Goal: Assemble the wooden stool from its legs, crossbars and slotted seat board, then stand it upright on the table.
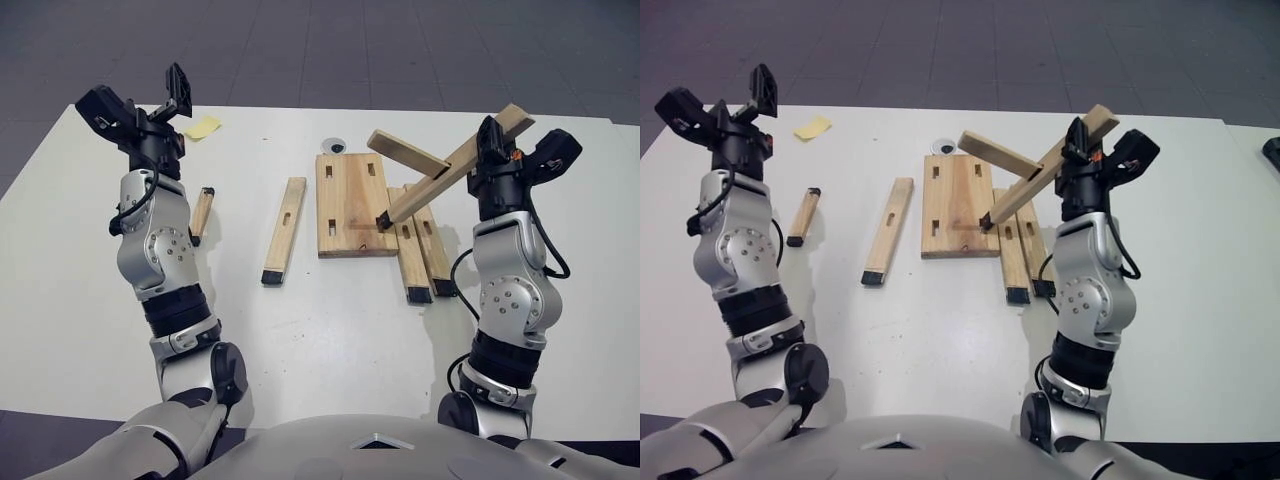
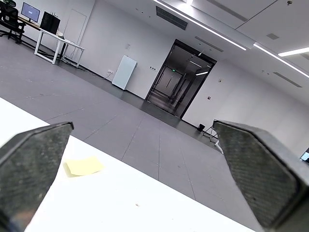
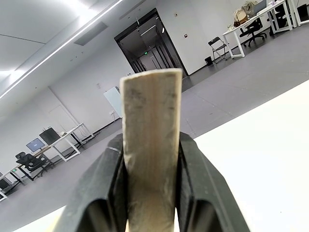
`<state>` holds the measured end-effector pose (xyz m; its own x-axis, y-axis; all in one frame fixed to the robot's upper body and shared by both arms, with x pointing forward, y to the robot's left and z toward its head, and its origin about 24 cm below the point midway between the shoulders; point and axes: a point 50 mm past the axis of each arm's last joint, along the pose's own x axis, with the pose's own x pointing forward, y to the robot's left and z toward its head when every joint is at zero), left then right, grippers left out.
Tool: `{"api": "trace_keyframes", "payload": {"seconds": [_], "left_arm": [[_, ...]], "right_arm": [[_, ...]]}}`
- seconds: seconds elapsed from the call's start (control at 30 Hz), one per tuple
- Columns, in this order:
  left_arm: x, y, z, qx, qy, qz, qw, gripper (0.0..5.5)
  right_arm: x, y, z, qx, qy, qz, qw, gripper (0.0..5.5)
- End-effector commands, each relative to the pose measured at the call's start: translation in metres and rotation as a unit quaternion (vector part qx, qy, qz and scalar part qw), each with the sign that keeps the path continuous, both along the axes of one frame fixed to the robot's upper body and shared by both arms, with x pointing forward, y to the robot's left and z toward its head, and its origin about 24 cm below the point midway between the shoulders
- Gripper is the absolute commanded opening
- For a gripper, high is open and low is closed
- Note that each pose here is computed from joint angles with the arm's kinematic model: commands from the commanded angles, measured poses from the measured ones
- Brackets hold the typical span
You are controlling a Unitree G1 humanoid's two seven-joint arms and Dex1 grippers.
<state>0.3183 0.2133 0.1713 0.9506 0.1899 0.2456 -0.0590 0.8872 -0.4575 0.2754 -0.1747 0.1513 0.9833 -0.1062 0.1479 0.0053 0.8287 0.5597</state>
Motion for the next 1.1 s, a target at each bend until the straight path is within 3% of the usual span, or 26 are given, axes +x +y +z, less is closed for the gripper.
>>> {"api": "trace_keyframes", "payload": {"seconds": [0.03,0.27,0.53,0.73,0.87,1.1], "left_arm": [[0.005,-0.008,0.006,-0.001,-0.014,-0.010,1.000,5.40],[0.005,-0.011,0.004,-0.003,-0.012,-0.012,1.000,5.40],[0.003,-0.019,0.011,-0.001,-0.025,-0.016,1.000,5.40],[0.003,-0.025,0.019,-0.014,-0.038,-0.023,0.999,5.40],[0.002,-0.030,0.025,-0.021,-0.046,-0.033,0.998,5.40],[0.001,-0.038,0.032,-0.020,-0.047,-0.053,0.997,5.40]], "right_arm": [[-0.001,0.003,-0.006,0.009,0.006,0.002,1.000,1.02],[-0.001,0.003,-0.016,-0.011,0.023,-0.003,1.000,1.02],[-0.004,0.020,-0.028,-0.137,0.025,0.023,0.990,1.02],[-0.002,0.024,-0.037,-0.121,0.031,0.009,0.992,1.02],[-0.006,0.027,-0.043,-0.163,0.035,0.015,0.986,1.02],[-0.028,0.017,-0.091,-0.222,0.134,0.062,0.964,1.02]]}}
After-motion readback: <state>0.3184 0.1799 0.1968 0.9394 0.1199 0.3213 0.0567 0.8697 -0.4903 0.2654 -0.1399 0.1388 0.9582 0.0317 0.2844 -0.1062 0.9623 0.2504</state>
